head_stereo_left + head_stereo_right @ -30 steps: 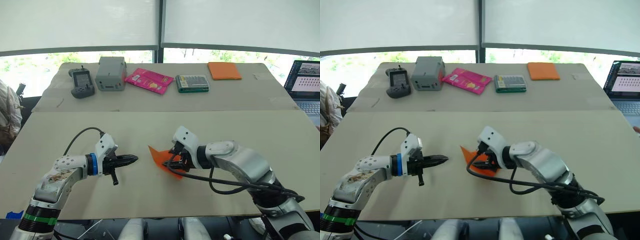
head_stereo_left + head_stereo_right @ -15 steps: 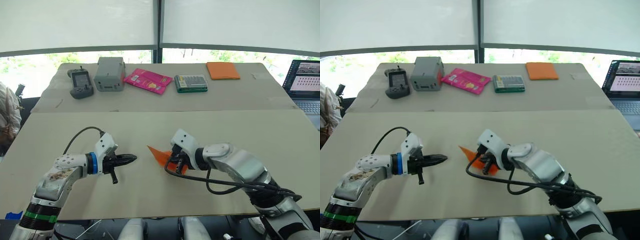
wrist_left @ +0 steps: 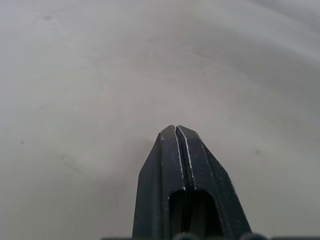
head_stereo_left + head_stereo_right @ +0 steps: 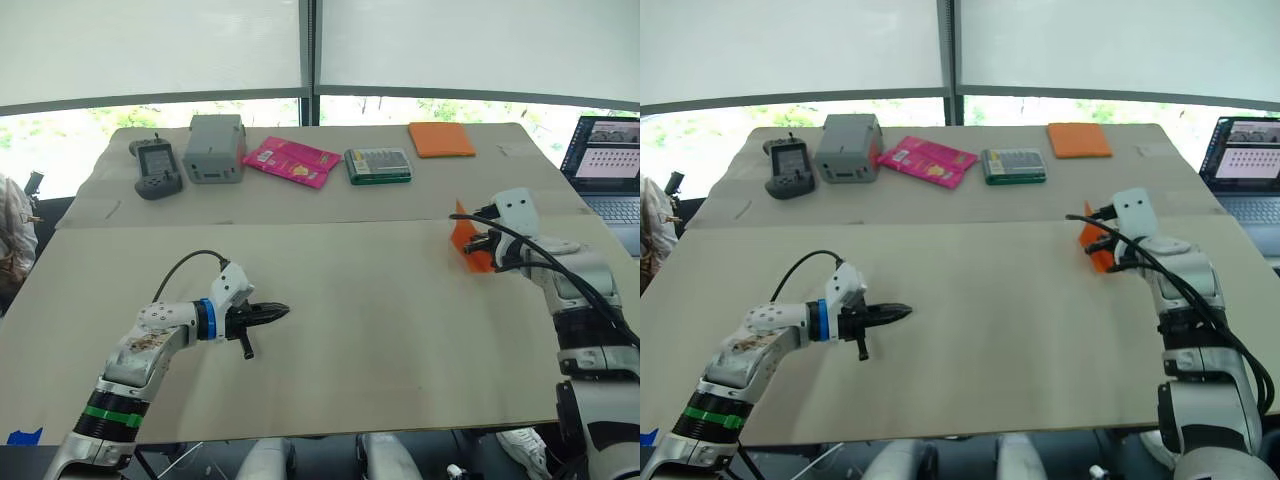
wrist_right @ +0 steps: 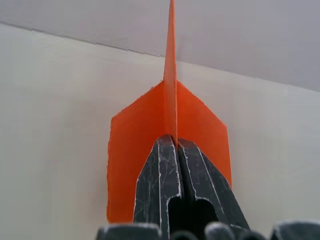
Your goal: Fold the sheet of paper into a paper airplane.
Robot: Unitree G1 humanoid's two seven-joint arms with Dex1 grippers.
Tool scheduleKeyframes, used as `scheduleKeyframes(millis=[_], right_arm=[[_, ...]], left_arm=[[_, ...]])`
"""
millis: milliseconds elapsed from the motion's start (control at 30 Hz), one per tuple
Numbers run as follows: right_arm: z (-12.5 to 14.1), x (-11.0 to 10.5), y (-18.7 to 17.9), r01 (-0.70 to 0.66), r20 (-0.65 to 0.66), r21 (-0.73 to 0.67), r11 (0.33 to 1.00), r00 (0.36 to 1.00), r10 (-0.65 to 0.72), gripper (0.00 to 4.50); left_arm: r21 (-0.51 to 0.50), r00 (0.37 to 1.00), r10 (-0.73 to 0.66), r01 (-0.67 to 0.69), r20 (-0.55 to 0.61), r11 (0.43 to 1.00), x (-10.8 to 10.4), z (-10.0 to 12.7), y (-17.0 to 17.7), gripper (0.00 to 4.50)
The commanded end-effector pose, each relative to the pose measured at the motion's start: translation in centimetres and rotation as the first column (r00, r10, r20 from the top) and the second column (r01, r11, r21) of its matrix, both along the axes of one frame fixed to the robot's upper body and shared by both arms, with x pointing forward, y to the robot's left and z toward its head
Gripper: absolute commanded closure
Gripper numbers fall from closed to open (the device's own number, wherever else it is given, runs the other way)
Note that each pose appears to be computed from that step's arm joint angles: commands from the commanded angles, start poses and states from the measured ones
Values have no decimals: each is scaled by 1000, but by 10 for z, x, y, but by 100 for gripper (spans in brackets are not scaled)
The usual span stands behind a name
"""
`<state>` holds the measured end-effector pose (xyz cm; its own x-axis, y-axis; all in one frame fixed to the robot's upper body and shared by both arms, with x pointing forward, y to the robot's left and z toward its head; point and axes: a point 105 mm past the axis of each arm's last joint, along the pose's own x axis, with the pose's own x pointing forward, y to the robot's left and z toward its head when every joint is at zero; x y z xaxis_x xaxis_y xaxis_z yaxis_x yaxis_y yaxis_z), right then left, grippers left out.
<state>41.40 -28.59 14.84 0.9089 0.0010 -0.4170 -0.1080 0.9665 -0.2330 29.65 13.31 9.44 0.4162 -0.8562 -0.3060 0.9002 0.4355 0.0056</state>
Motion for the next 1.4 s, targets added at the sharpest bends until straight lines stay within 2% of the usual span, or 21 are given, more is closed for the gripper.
scheduleKeyframes(millis=[33,267,433,533,633,700,800,833,900,967,1200,1300,1400], right_arm=[[12,11,-15,45,65,13,999,997,-46,447],[6,16,-29,84,52,46,995,995,-86,447],[19,17,-28,61,92,83,995,993,-69,291],[38,15,-27,20,139,35,999,990,-25,183],[63,7,-13,-63,182,-8,998,981,63,78],[80,-3,8,-185,225,-8,983,957,182,4],[89,-22,39,-360,260,-13,933,900,350,4],[85,-40,60,-493,261,-39,869,834,485,4],[72,-75,91,-665,255,-34,746,716,650,4],[59,-100,106,-725,250,-40,688,659,709,4],[-8,-142,122,-758,191,-35,651,634,749,4],[-19,-144,123,-740,208,-64,669,646,734,4],[-40,-142,118,-709,203,-83,701,676,708,4]], left_arm=[[-5,999,-9,9,31,1000,0,4,-3,450],[0,1000,-5,5,25,1000,-1,0,-1,450],[3,999,36,-36,40,999,6,4,10,450],[-35,999,36,-35,35,999,7,12,11,450],[-75,998,43,-39,52,996,10,22,11,450],[-132,994,80,-70,69,989,16,35,13,450],[-139,991,113,-103,67,985,21,40,17,450],[-132,990,122,-112,74,985,20,40,17,450],[-108,982,156,-144,109,984,18,41,19,450],[-86,974,185,-175,132,981,14,39,23,450],[-32,968,239,-237,74,971,-9,12,37,450],[-34,960,272,-270,59,962,-15,3,40,450],[33,957,272,-277,103,960,-23,-10,38,450]])
